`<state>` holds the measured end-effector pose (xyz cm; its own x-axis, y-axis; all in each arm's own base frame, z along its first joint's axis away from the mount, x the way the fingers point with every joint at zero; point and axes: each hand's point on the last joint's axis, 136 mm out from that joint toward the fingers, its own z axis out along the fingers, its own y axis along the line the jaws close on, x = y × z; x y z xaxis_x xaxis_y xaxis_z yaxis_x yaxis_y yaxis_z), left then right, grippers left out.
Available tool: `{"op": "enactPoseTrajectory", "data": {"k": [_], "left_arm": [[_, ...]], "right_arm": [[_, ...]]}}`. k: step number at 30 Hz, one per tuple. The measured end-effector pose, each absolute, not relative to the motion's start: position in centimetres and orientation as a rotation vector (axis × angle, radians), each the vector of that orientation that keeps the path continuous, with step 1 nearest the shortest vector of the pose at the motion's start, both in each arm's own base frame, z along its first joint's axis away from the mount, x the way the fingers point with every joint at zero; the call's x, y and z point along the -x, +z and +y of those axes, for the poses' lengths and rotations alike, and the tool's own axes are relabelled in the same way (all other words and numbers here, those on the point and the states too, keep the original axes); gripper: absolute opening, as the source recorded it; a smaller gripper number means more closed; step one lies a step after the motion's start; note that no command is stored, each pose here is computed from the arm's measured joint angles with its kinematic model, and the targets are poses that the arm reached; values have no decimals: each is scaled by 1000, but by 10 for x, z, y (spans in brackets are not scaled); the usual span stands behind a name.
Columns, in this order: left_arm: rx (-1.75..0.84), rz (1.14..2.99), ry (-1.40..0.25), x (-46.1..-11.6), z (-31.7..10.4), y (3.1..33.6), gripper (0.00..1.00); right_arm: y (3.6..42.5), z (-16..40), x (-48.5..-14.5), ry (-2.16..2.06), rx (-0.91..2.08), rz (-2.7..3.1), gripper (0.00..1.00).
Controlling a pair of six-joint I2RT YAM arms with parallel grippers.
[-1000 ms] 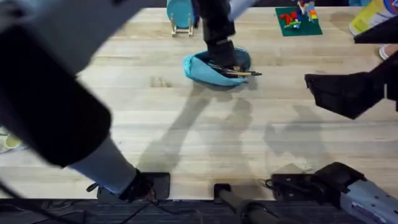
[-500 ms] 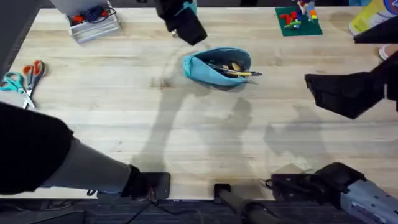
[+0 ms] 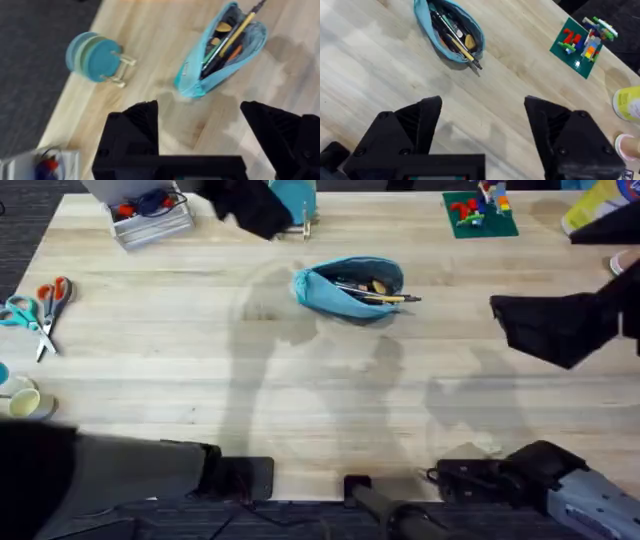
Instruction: Unzip the bag, pick up the pens from the table one at a time and place them inside, then zip the bag closed.
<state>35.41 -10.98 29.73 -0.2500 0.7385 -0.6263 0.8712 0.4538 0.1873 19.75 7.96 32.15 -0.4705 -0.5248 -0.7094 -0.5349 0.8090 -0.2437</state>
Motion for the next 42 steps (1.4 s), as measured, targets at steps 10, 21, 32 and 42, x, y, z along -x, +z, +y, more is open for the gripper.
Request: {"op": "enactPoseTrajectory", "data": {"k": [10,21,32,42], "left_arm": [[-1180,2110,-302,-323,-53,263,995],[-1000,2117,-496,-319,-28,215,995],[-1112,1978,-542,-298,-24,185,994],[-1311,1831,-444,-292,-26,160,993]], "right_arm": [[321,85,-209,14,781,2157,998],[297,94,-231,6,821,2260,997],[291,98,-238,4,828,2279,997],[295,100,-242,56,699,2298,997]]}}
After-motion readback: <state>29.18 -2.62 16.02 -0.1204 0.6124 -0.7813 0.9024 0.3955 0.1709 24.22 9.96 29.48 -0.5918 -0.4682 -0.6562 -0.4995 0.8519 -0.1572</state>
